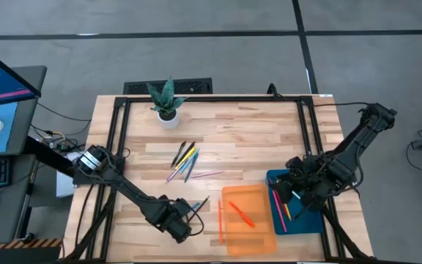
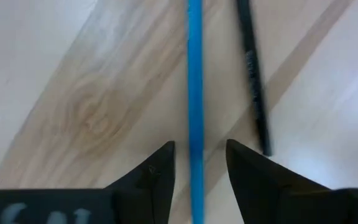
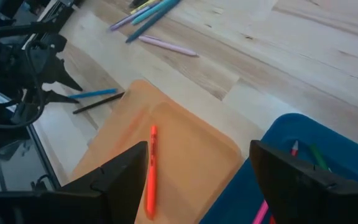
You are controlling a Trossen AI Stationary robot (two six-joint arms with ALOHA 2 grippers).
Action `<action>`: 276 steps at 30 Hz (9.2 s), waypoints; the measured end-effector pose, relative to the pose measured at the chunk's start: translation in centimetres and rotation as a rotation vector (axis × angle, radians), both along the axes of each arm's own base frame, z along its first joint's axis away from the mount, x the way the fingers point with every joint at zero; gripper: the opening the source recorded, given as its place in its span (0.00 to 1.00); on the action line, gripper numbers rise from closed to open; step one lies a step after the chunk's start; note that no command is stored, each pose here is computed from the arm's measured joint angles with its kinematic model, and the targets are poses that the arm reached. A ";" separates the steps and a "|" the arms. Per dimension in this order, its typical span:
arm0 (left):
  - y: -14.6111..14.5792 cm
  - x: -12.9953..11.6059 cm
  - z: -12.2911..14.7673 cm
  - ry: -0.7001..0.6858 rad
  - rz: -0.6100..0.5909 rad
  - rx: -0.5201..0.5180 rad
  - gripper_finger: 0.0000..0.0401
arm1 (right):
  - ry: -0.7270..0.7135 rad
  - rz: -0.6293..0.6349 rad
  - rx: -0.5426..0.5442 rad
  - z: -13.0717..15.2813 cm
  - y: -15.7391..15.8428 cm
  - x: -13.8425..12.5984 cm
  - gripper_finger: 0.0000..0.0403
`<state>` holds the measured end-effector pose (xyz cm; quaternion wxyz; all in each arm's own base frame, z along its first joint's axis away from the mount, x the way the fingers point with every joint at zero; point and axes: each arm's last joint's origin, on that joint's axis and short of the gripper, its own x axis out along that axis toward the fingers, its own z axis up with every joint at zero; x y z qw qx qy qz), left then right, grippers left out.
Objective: Sort pens & pencils
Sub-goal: Put the blue pencil into the blue bin, then put the black pencil into the blue bin
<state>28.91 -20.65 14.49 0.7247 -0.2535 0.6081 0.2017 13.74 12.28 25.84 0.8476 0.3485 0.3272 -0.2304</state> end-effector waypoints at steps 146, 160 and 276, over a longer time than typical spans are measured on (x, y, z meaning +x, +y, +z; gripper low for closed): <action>12.0 4.5 15.0 -0.641 0.149 0.158 0.41 | 0.383 -0.226 0.241 -3.9 1.8 -2.3 0.05; 11.4 3.7 14.0 -0.537 0.165 0.100 0.48 | 0.581 -0.317 0.209 -6.1 2.2 -1.9 0.18; 6.2 7.2 20.6 -1.204 0.207 0.329 0.02 | -0.678 0.425 -0.216 7.3 -3.7 9.5 0.67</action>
